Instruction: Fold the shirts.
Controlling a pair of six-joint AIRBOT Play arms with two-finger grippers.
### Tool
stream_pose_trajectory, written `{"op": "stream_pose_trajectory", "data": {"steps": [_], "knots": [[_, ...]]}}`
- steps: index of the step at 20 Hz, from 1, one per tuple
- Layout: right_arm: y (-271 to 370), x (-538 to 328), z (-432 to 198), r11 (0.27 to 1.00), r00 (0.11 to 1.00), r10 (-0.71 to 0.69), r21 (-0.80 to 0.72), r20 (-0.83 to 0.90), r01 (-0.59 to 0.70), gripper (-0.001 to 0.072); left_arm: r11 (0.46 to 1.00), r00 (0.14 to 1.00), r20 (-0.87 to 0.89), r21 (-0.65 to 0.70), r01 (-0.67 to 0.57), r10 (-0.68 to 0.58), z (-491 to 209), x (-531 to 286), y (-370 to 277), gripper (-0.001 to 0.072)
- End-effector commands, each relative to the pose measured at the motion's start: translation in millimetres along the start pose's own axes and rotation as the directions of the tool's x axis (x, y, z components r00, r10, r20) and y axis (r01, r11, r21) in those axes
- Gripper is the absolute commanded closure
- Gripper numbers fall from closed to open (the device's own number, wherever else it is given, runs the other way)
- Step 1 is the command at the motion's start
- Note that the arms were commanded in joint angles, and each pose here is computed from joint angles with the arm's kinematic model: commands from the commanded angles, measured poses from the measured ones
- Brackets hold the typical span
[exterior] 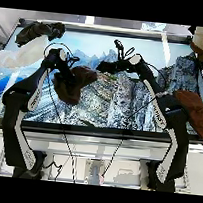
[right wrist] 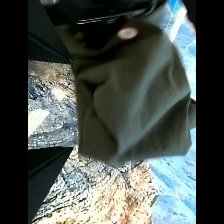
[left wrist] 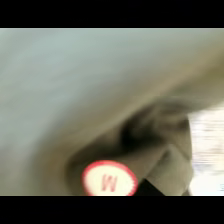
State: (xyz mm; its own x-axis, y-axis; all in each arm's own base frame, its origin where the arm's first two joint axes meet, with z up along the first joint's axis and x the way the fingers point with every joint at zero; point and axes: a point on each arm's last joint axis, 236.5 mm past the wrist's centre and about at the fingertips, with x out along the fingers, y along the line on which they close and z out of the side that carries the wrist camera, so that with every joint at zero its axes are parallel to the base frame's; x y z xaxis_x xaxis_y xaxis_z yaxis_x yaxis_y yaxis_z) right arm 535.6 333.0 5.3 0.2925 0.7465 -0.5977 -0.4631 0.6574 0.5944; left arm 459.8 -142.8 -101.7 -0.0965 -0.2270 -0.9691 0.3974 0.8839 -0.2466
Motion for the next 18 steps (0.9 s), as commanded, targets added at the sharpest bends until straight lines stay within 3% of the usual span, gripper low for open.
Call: {"op": "stream_pose_trajectory", "data": {"steps": [1,5,8,12,15,18], "knots": [[-1,-2,2,1.0,1.0,0.002,0.004,0.007,-0.002,0.0131,0.99,0.995,-0.02,0.098,0.102,-0.1,0,4,-45,0.0693],[-5,-4,4,1.0,1.0,-0.003,0.008,0.011,0.003,0.0122,0.964,0.976,-0.038,0.156,0.217,-0.213,2,8,-105,0.0694],[-20,-14,3,1.0,1.0,-0.014,0.025,-0.002,0.014,0.0077,0.948,0.97,-0.067,0.208,0.241,-0.232,-3,14,-140,0.0694],[-47,-32,-7,0.998,0.997,-0.043,0.039,-0.058,0.046,0.0074,0.941,0.972,-0.061,0.243,0.237,-0.229,-3,10,-156,0.0694],[-60,-41,-2,0.997,0.998,-0.055,0.058,-0.041,0.058,0.0074,0.944,0.977,0.055,0.273,0.184,-0.206,15,-21,-158,0.0694],[-60,-41,-3,0.997,0.998,-0.055,0.055,-0.043,0.057,0.0066,0.953,0.98,0.176,0.301,0.036,-0.093,32,-57,-141,0.0693]]}}
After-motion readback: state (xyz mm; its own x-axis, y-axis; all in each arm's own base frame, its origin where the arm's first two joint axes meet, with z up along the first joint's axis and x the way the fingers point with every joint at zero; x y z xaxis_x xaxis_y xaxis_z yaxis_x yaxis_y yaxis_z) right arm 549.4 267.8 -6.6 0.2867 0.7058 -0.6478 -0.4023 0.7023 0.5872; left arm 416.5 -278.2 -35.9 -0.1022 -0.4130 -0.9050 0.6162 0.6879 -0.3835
